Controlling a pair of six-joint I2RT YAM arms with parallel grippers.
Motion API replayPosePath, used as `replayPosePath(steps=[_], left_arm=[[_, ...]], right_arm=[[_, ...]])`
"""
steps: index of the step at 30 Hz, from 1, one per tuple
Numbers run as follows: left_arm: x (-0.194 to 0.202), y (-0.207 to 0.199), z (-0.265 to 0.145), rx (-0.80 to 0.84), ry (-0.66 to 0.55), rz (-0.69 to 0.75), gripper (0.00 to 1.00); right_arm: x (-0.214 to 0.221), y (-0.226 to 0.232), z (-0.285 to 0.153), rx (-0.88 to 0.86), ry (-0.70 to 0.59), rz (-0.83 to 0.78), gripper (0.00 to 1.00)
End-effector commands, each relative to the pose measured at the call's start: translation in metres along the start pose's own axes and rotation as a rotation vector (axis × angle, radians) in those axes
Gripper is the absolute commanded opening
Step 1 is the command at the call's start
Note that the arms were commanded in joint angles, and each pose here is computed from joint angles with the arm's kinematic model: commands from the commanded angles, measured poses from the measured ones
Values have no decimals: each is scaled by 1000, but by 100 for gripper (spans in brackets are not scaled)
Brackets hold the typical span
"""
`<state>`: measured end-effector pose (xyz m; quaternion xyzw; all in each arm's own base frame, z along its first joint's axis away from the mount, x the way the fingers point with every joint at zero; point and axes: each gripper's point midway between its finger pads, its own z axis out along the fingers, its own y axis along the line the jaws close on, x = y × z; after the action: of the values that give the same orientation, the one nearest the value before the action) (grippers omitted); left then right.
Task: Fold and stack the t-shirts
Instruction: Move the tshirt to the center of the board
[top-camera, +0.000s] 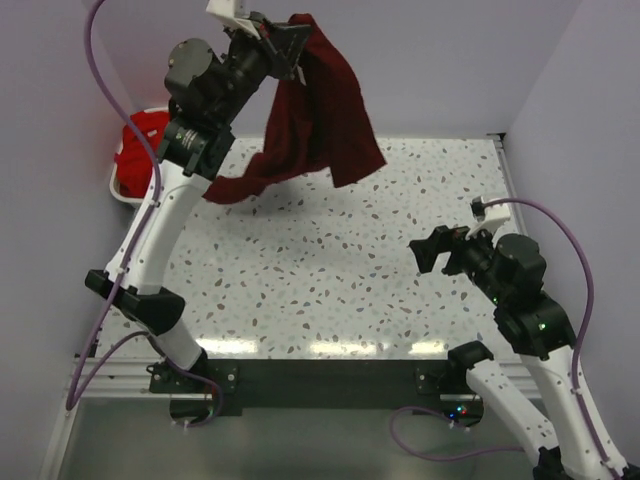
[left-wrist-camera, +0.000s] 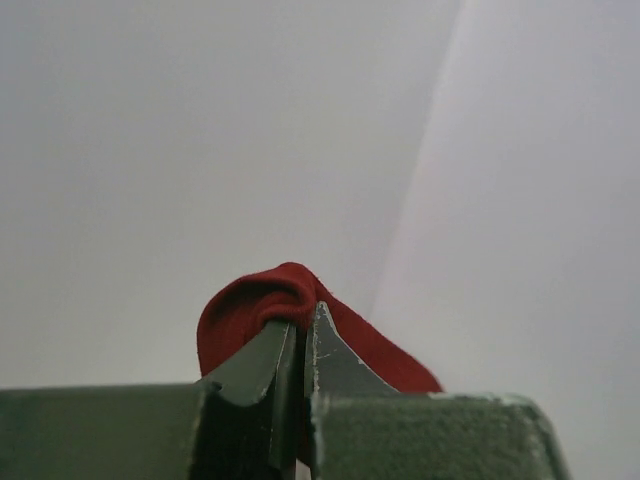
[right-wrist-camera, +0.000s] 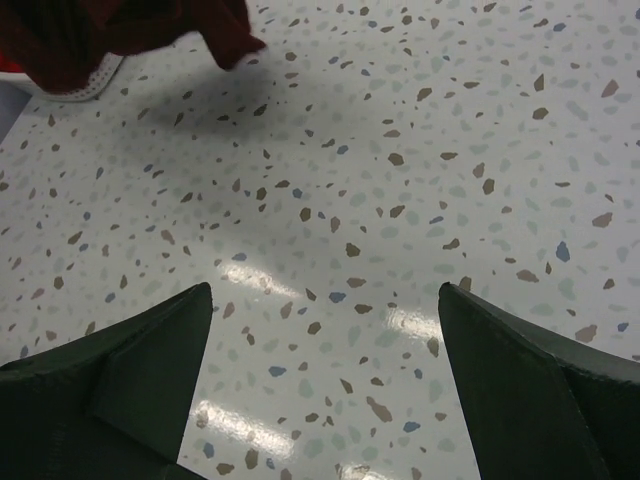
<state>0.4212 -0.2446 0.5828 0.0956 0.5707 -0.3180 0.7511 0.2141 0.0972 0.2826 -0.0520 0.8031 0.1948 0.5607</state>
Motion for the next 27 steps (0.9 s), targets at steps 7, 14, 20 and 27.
replayPosePath(steps=[7,14,20,27], left_arm=[[-40,-86,-31,342,-49,-5,0],[117,8,-115,-24,241,48,0],[251,149,-235,-609,456,-131,3],[285,181,-262,-709,549,-144,0]], right_arm=[[-41,-3,-28,40,-121,-79,99],[-41,17,-44,-69,-121,-111,99],[-12,19,-18,-102,4,-78,99],[38,6,38,-35,298,3,99]])
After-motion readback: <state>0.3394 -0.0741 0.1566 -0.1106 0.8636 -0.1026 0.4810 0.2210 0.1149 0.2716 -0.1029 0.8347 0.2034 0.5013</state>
